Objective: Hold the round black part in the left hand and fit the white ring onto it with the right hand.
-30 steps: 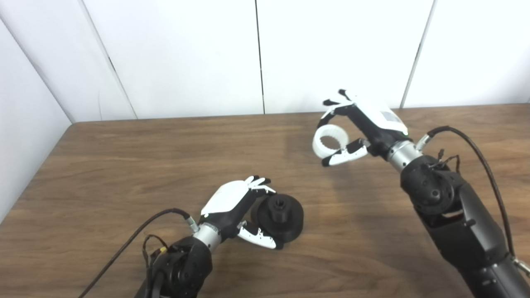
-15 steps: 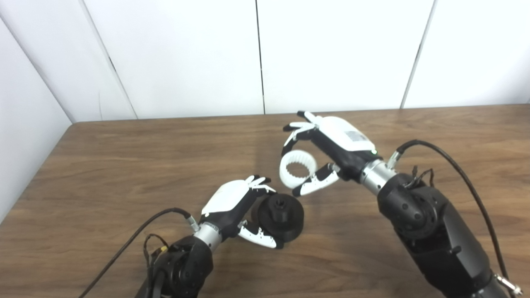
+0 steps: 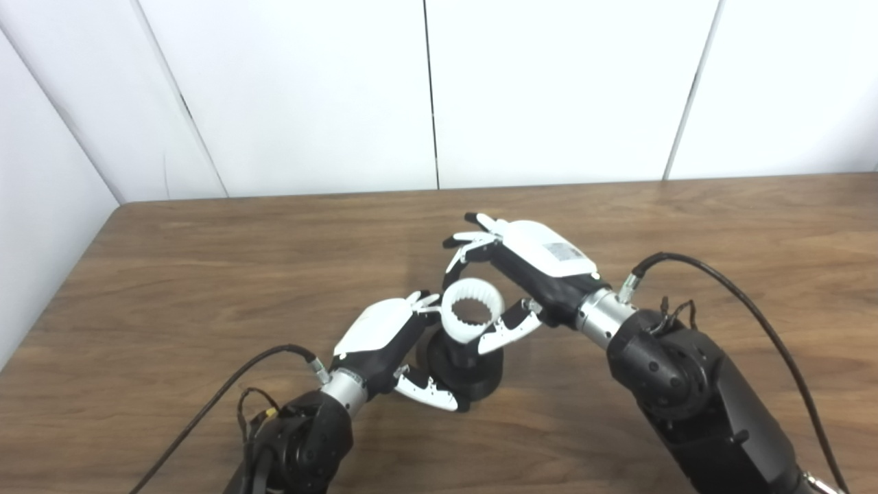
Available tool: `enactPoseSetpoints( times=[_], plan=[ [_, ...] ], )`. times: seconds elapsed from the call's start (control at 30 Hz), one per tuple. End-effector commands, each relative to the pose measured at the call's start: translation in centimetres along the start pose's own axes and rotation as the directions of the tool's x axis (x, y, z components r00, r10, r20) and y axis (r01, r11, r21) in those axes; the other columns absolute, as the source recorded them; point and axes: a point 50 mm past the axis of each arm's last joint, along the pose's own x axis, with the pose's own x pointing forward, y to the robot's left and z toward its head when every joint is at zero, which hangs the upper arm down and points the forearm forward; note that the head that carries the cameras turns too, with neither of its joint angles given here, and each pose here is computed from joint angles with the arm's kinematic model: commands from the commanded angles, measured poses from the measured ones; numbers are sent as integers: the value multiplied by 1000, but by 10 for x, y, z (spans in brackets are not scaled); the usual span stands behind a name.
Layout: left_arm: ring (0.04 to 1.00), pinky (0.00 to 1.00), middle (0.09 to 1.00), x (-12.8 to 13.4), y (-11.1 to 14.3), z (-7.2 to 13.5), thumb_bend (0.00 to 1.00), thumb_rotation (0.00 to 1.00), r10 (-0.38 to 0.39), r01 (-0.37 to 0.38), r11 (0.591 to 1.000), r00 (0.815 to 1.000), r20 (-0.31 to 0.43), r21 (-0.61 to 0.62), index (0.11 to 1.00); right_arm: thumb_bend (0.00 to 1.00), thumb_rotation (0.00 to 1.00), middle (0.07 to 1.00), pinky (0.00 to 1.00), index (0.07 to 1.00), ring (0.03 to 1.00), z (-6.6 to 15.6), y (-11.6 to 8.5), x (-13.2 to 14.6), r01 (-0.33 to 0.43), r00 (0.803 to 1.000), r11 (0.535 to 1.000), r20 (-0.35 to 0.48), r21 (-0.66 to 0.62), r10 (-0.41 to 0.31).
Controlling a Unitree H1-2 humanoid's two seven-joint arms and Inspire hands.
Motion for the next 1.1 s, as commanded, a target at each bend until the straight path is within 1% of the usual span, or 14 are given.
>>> enactPoseSetpoints(
  times=[0.0,0.4,0.53,1.07],
  plan=[
    [1000,929,950,5,16,7,918,276,47,-48,998,998,32,29,720,524,155,873,1000,491,1000,12,-11,5,35,997,999,63,-26,-33],
    [1000,927,949,6,14,8,922,278,48,-49,999,998,35,17,712,524,155,871,1000,492,1000,10,-1,7,11,998,1000,69,-16,-10],
    [1000,924,950,5,14,9,921,274,49,-49,999,998,33,17,713,524,155,867,1000,492,1000,8,1,8,17,997,1000,77,-8,-16],
    [1000,926,951,3,13,10,926,246,56,-56,998,998,41,10,714,523,155,873,1000,492,1000,2,1,9,17,998,1000,59,-20,-16]
  ],
)
